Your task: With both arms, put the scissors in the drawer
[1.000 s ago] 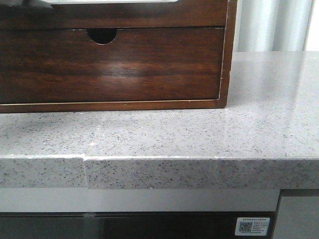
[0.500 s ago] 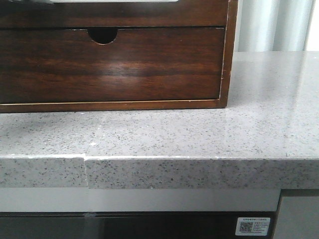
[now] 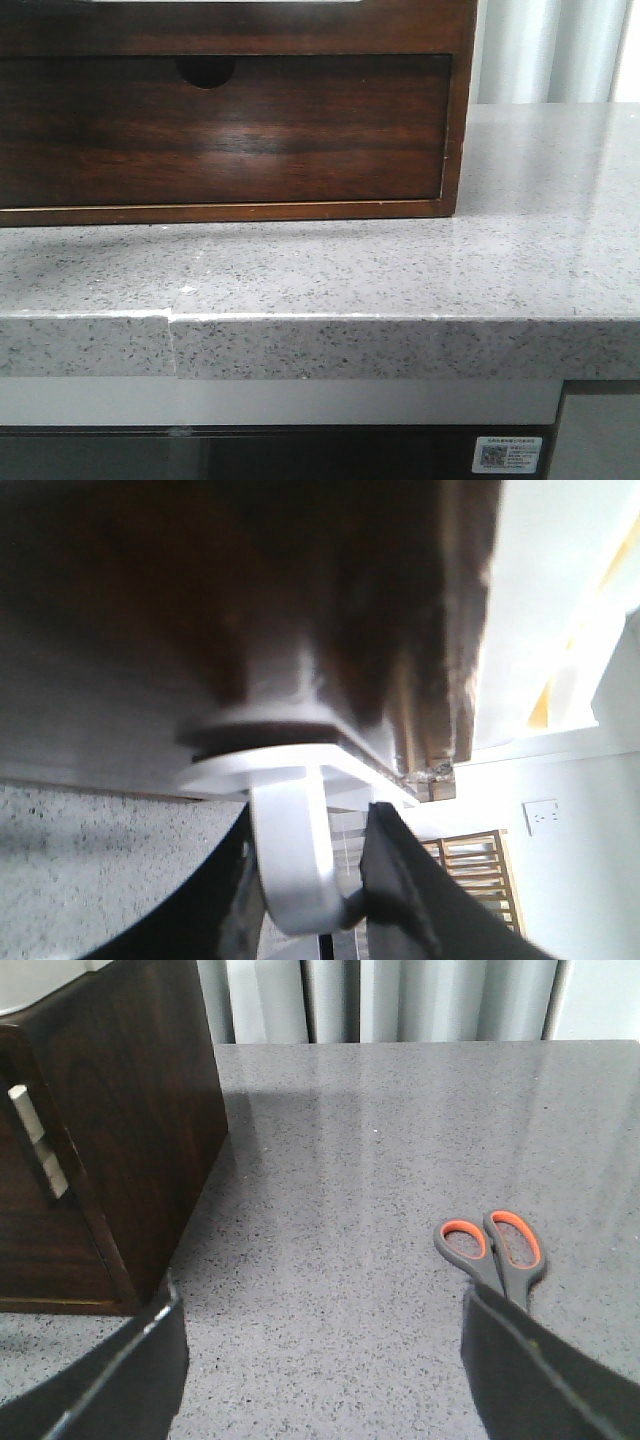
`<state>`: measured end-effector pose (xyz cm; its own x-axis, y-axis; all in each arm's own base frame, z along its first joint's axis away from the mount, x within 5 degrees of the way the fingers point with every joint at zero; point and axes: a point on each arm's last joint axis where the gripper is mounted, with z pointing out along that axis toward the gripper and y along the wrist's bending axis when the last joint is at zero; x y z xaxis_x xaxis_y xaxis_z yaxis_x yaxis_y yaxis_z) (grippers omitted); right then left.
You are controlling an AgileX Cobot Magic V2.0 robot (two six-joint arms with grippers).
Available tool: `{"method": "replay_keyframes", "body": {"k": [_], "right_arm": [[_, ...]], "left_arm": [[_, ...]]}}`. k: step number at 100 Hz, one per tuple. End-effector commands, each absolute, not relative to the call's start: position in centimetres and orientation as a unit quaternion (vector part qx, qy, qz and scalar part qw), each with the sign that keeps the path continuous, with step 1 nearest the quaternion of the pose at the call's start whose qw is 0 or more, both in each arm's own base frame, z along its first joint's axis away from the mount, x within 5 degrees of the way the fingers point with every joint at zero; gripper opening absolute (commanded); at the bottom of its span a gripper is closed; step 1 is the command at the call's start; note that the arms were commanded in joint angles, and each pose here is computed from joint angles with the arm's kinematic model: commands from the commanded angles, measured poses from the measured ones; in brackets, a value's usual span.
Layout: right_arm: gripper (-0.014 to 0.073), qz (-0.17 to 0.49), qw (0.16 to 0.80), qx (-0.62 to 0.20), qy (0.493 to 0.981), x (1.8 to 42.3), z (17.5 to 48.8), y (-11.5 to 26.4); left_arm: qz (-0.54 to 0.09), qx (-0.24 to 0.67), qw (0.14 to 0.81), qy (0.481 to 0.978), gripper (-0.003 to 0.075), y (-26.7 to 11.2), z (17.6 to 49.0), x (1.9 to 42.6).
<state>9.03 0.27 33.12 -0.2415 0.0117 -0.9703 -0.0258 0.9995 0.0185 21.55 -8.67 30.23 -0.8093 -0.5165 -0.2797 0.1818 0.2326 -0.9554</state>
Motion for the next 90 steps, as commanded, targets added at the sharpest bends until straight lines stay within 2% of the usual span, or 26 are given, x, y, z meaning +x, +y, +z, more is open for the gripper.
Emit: {"method": "replay_keyframes", "body": {"k": [1,45,60,90], "right_arm": [[0.0510,0.013,0.652,-0.001,0.758,9.2,34.8,0.2],[0.0510,0.013,0.652,-0.001,0.758,9.2,34.8,0.2],[0.0510,0.013,0.647,-0.001,0.762,9.2,34.7,0.2],[0.0510,0.014,0.632,-0.002,0.775,9.1,34.3,0.2]], "left_arm": [[-0.658,-0.025,0.299,0.690,0.0114,-9.2,33.0,18.9],[-0.660,0.033,0.340,0.670,0.0114,-8.8,32.6,11.2],[-0.648,0.030,0.368,0.666,0.0114,-8.5,33.0,10.6],[-0.636,0.031,0.368,0.677,0.0126,-8.5,32.7,10.7]]}}
